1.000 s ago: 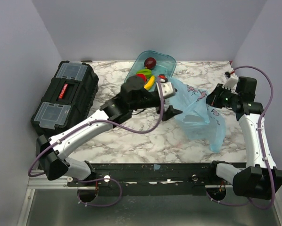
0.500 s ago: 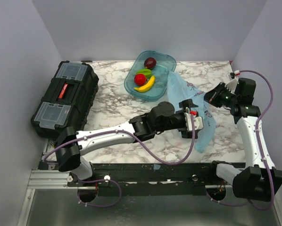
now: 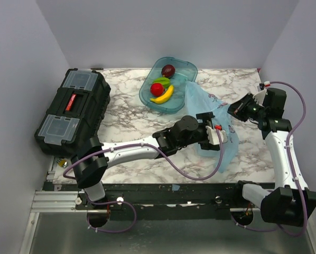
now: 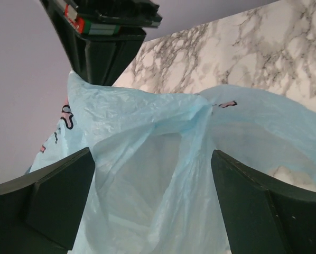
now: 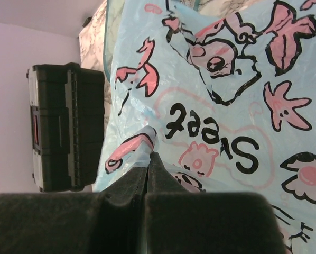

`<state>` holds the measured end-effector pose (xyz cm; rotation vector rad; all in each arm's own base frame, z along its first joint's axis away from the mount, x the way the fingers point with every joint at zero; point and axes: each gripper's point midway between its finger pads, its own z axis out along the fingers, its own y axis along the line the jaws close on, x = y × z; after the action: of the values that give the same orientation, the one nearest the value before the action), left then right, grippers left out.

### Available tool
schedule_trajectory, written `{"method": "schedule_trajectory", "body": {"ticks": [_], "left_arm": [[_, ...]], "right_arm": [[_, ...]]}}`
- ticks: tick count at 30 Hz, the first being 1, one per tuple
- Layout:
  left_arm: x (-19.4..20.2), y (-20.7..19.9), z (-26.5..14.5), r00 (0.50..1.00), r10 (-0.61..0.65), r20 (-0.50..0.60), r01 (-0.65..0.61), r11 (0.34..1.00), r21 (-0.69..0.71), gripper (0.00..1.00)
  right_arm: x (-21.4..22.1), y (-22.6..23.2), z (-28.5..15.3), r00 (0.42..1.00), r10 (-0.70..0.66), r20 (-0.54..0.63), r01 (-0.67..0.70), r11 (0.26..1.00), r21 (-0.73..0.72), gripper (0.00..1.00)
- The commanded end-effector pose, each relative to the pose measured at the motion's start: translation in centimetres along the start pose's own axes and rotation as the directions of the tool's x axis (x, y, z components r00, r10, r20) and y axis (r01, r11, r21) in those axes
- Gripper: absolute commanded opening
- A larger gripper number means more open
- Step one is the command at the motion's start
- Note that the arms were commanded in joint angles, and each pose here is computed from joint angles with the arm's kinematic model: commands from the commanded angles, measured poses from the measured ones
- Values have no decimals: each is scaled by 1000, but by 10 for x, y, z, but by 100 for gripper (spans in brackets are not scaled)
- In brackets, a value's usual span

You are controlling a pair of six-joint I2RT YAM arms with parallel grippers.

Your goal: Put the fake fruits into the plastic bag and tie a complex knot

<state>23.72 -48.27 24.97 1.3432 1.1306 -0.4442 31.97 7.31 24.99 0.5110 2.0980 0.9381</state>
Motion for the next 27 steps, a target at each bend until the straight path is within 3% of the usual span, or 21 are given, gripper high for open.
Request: {"method": "schedule_trajectory", "body": {"ticks": [1,6,12,17,22,27], "left_arm": [[-26,-18,-9,990,-28,136,14,994,105,90],[-24,-43,-17,986,-36,160,-1,975,224,75],[-13,-40,-10,991,13,130,-43,973,228,70],[-27,-52,-16,981,20,192,-72,960,271,70],[-2,-37,13,997,56,62,-66,981,183,81],[24,-4,39,991,112,-72,-108,993,54,82]], "right_arm": [[-9,-3,10,998,62,19,-62,998,10,1],[-17,-1,15,997,68,35,-68,998,0,1],[-11,-2,10,997,68,30,-68,998,4,1],[-6,-7,11,996,90,25,-90,996,13,1],[-9,2,7,995,93,24,-93,996,1,1],[-6,1,7,996,90,-1,-90,996,9,1]]}}
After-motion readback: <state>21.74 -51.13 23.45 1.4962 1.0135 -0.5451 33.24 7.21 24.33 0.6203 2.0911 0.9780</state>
